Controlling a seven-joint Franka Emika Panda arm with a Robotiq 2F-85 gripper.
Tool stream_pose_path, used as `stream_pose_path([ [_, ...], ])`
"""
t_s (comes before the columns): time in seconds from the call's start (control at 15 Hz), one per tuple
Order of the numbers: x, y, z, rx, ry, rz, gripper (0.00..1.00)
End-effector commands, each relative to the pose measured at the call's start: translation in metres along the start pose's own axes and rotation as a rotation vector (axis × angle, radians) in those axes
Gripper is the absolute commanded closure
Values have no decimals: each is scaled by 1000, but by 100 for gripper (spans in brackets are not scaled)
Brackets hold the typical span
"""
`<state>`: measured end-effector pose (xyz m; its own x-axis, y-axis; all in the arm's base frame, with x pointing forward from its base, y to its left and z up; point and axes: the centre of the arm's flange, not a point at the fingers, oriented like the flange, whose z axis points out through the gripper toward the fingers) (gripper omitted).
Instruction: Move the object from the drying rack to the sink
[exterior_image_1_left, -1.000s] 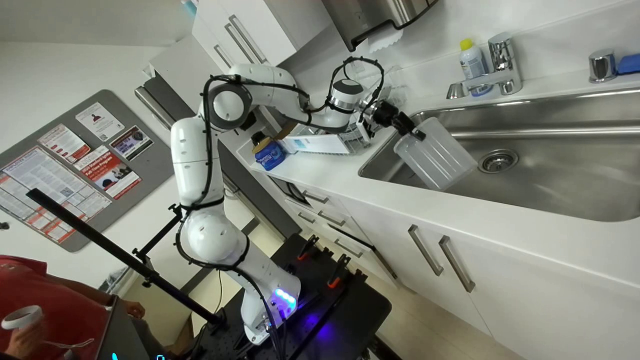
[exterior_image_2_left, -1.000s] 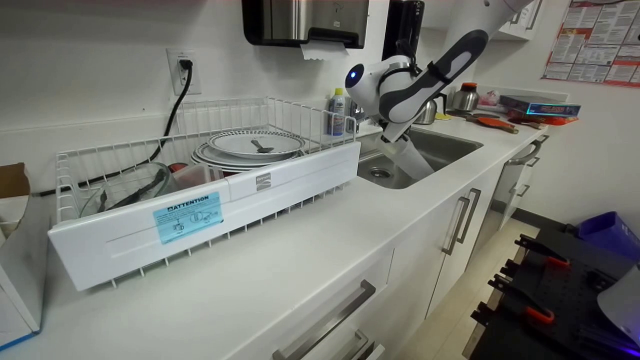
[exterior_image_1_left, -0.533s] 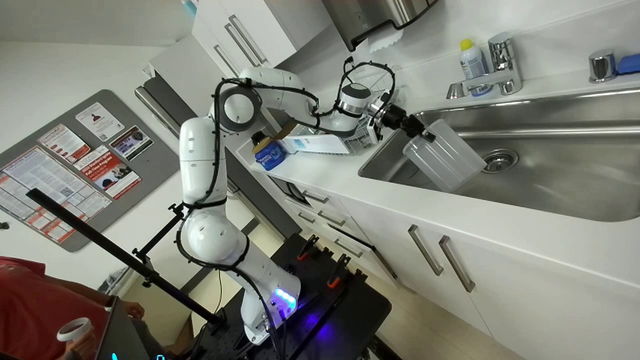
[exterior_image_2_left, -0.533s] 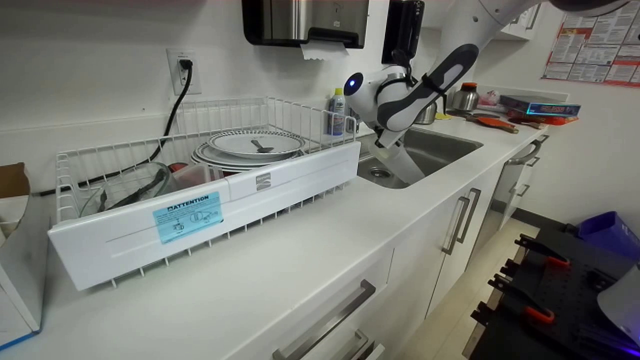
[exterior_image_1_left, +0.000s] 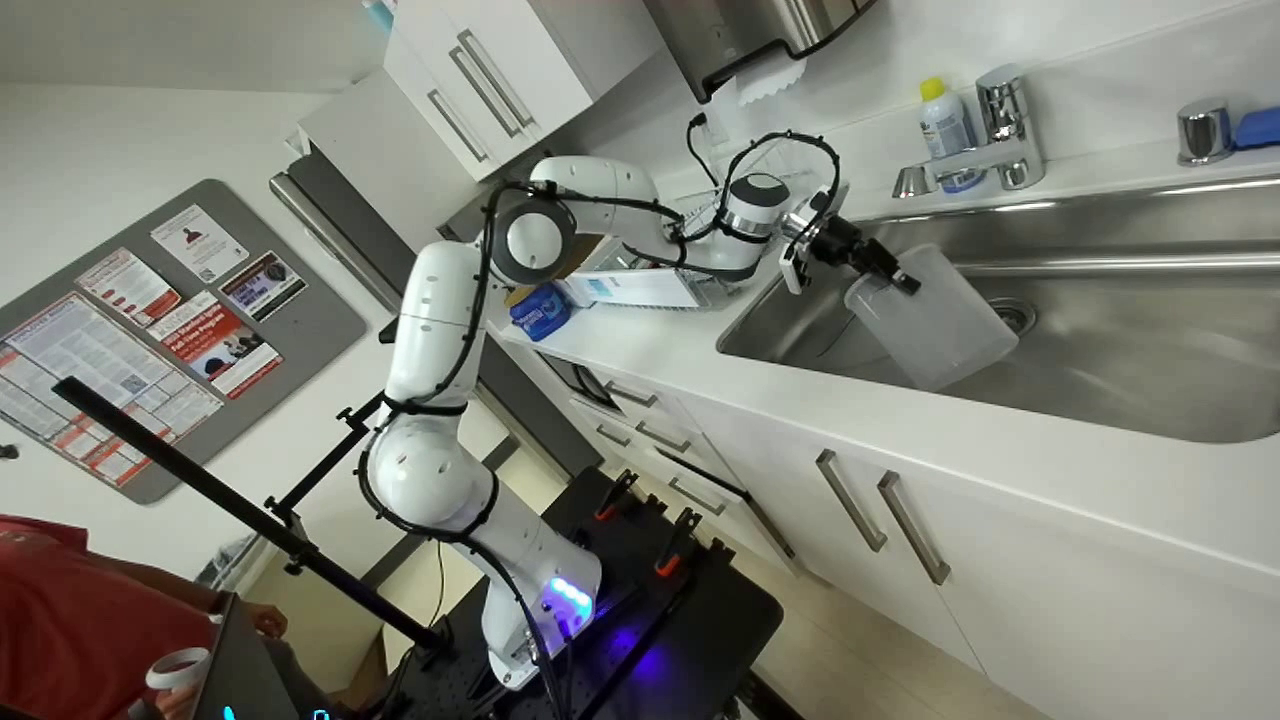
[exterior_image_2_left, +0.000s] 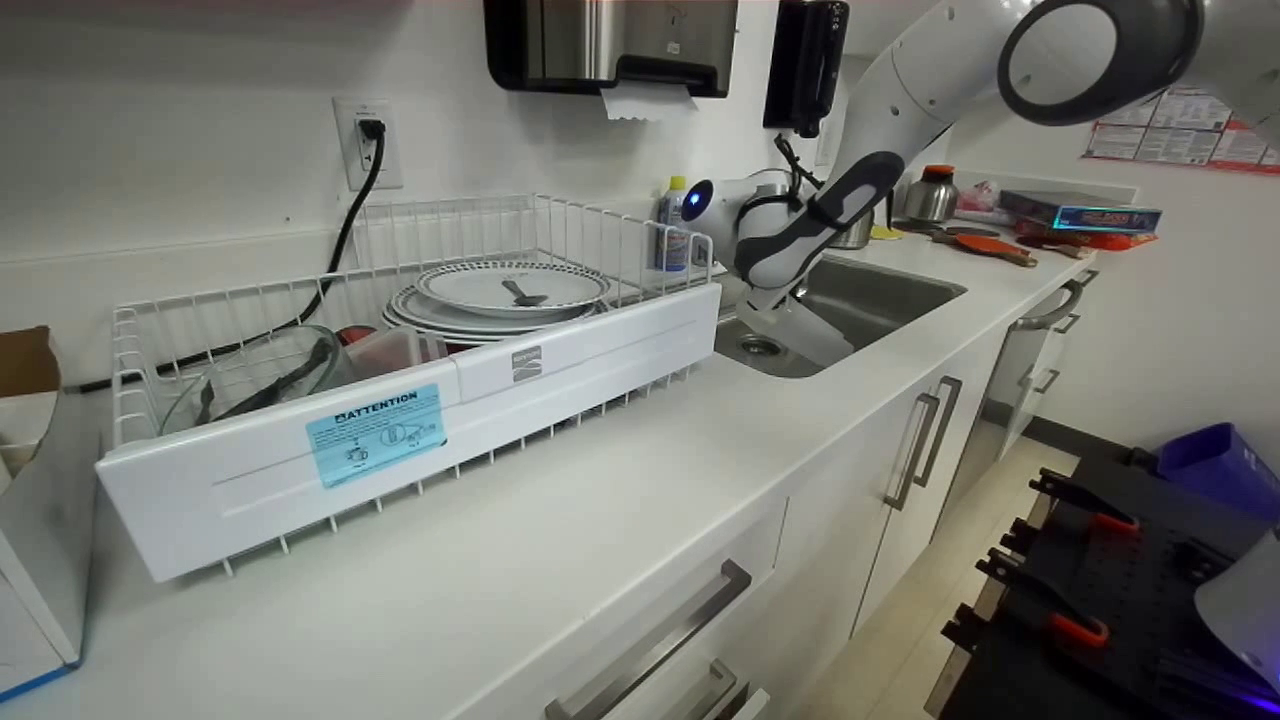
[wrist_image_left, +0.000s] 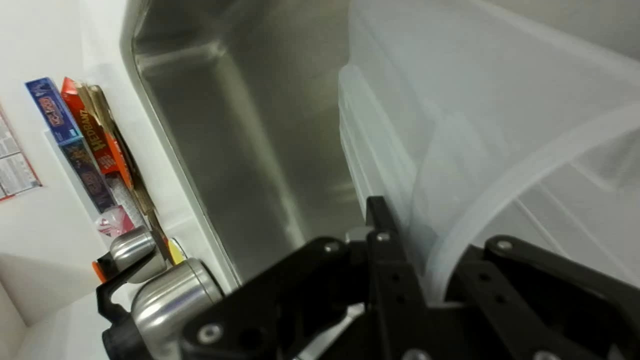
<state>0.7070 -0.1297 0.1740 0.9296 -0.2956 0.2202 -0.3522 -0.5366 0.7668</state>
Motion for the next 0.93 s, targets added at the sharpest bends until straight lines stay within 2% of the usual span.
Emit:
stream_pose_path([
  [0.0,29,-16,18,-47,-66,-10,98],
  [0.07,28,-16,18,-60,-77,-21,98],
  [0.13,27,-15,16,-67,-86,-37,66],
  [0.2,25,-13,13,-72,-88,-43,64],
  [0.33,19,-8,6,-66,-91,-55,52],
  [0.73,3,37,-24,30,-44,-62,6],
  [0.8,0,47,-31,58,-26,-72,0],
  [0.87,-3,57,-39,100,-10,-87,0],
])
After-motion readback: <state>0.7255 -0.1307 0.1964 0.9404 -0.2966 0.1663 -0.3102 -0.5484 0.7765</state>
